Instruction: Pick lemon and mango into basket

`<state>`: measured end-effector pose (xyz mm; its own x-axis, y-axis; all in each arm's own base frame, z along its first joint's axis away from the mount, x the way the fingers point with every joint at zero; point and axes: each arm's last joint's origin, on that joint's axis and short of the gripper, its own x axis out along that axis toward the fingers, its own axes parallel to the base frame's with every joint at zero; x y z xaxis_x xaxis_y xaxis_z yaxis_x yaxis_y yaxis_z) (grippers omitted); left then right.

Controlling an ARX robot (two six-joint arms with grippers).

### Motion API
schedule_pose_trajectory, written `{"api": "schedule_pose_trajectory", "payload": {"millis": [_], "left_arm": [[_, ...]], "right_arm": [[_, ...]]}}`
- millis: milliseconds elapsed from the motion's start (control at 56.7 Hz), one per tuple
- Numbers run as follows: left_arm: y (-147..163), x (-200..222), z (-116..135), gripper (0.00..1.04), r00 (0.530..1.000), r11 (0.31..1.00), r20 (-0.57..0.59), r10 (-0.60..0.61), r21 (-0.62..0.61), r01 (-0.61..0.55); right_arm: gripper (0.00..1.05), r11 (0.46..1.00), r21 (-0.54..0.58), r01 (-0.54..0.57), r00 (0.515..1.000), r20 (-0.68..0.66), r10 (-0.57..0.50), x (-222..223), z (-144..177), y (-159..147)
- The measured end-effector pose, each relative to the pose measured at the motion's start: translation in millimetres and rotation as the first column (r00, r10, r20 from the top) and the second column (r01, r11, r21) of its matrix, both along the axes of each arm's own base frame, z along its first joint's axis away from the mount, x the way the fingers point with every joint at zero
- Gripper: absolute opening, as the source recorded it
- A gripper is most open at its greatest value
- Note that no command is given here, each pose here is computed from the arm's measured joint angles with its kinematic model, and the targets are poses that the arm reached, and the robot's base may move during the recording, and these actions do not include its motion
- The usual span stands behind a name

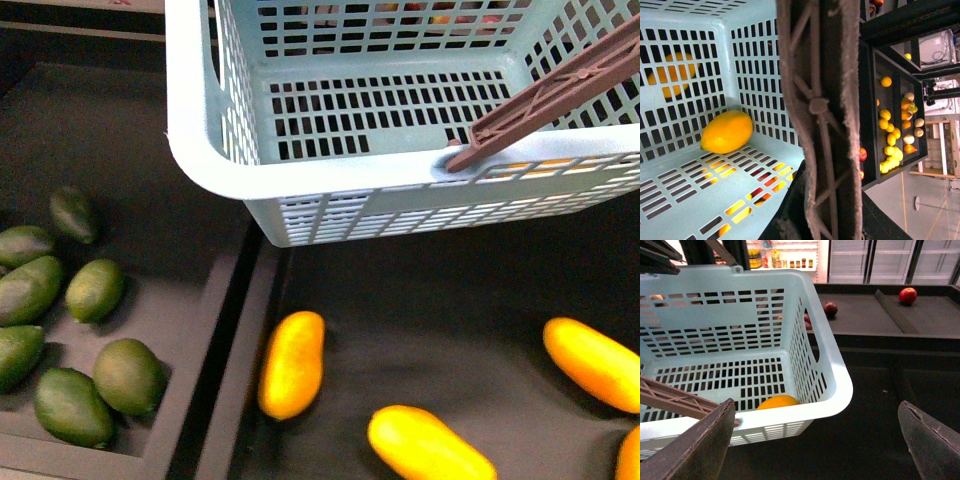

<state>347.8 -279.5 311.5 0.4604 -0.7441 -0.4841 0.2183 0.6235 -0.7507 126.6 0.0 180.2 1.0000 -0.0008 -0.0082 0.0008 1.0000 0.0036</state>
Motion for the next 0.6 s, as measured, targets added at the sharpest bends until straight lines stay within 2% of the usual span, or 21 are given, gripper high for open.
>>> {"api": "schedule_pose_trajectory", "payload": {"millis": [282,317,353,406,423,458,529,599], "left_arm": [[6,5,0,0.07,1.0,1.0,0.011,0.027,0.01,-0.027],[5,4,0,0.07,1.0,1.0,0.007,0.021,0.007,-0.021],[4,3,0,0.07,1.0,1.0,0.006,0.014,0.005,-0.014],[2,2,0,0.07,1.0,1.0,0.004,0.006,0.003,-0.006],[2,1,0,0.07,1.0,1.0,0.003,0.004,0.002,-0.004],[0,0,0,0.07,1.0,1.0,0.0,-0.005,-0.001,0.005],[-1,-1,0,0.07,1.0,1.0,-0.001,-0.013,-0.003,0.013],[-1,-1,0,0.07,1.0,1.0,-0.009,-0.016,-0.009,0.016]], "right_arm": [[0.96,1.0,0.005,0.004,1.0,-0.003,-0.004,0,0,0],[0.96,0.997,0.038,0.07,0.994,-0.09,-0.066,3,0,0],[0.96,0.983,0.082,0.167,0.965,-0.217,-0.146,6,2,-2],[0.96,0.93,0.101,0.353,0.872,-0.397,-0.287,11,7,-10],[0.96,0.923,0.096,0.373,0.853,-0.426,-0.301,12,7,-11],[0.96,0.883,0.105,0.457,0.78,-0.525,-0.341,14,5,-20],[0.96,0.844,0.135,0.519,0.727,-0.589,-0.353,19,-1,-35],[0.96,0.816,0.161,0.556,0.711,-0.601,-0.366,26,-5,-53]]}}
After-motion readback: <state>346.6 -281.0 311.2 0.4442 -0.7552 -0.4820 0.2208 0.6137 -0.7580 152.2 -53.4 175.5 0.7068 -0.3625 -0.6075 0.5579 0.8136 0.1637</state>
